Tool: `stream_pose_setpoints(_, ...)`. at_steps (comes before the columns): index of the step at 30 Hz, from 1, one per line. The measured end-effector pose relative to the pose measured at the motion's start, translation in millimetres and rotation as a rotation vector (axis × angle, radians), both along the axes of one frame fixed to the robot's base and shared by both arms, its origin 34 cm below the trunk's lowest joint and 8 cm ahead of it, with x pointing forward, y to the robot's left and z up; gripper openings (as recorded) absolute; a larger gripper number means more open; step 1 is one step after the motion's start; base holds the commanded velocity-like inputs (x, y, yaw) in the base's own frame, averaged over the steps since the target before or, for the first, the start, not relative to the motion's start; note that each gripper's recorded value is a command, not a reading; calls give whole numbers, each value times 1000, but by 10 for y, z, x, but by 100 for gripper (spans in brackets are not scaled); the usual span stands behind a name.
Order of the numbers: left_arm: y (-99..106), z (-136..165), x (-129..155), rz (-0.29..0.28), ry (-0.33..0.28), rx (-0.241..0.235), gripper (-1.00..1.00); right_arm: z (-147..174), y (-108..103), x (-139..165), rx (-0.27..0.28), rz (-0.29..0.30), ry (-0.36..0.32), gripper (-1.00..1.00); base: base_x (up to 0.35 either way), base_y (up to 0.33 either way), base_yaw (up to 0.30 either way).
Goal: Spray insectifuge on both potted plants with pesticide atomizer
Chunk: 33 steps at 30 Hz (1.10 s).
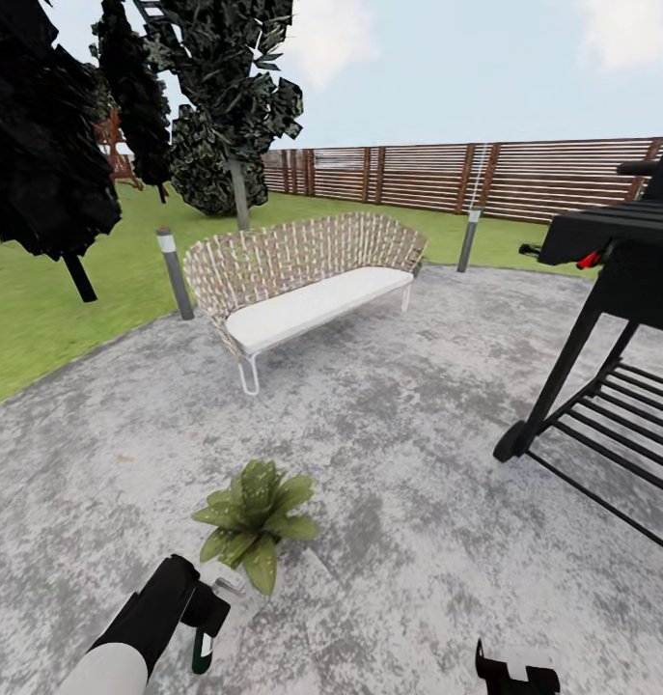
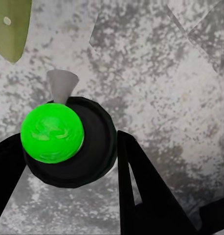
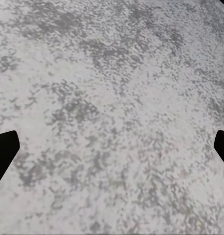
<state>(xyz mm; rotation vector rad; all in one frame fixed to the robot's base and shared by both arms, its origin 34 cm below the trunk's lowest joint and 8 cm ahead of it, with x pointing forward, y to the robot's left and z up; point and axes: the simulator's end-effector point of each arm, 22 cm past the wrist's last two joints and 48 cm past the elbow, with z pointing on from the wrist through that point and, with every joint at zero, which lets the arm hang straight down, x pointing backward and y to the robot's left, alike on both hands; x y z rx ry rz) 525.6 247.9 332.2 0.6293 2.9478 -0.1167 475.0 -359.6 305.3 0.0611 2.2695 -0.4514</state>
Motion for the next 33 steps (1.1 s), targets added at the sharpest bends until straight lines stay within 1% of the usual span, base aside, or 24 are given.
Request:
stream_pose_setpoints(3,-2,-3,-4,1,1,-1,-100,-3,11,0,2,-1,0,100,13,-13,180)
stream_pose_setpoints(13,-1,4,7,2,-1,-2,-100,-4,15,1,2,0,0,100,1,-4,272)
stream_pose_setpoints(18,-64,7,11,-2,-3,-9,-100,-3,13,1,2,0,0,100,0,-227,266)
stream_pose_setpoints(27,-88,8,13,-2,-4,-13,-100,-3,13,1,2,0,0,100,-22,-266,65)
stream_pose_setpoints(33,-88,7,10,-1,-3,-13,-100,-4,14,0,2,0,0,100,-9,-112,261)
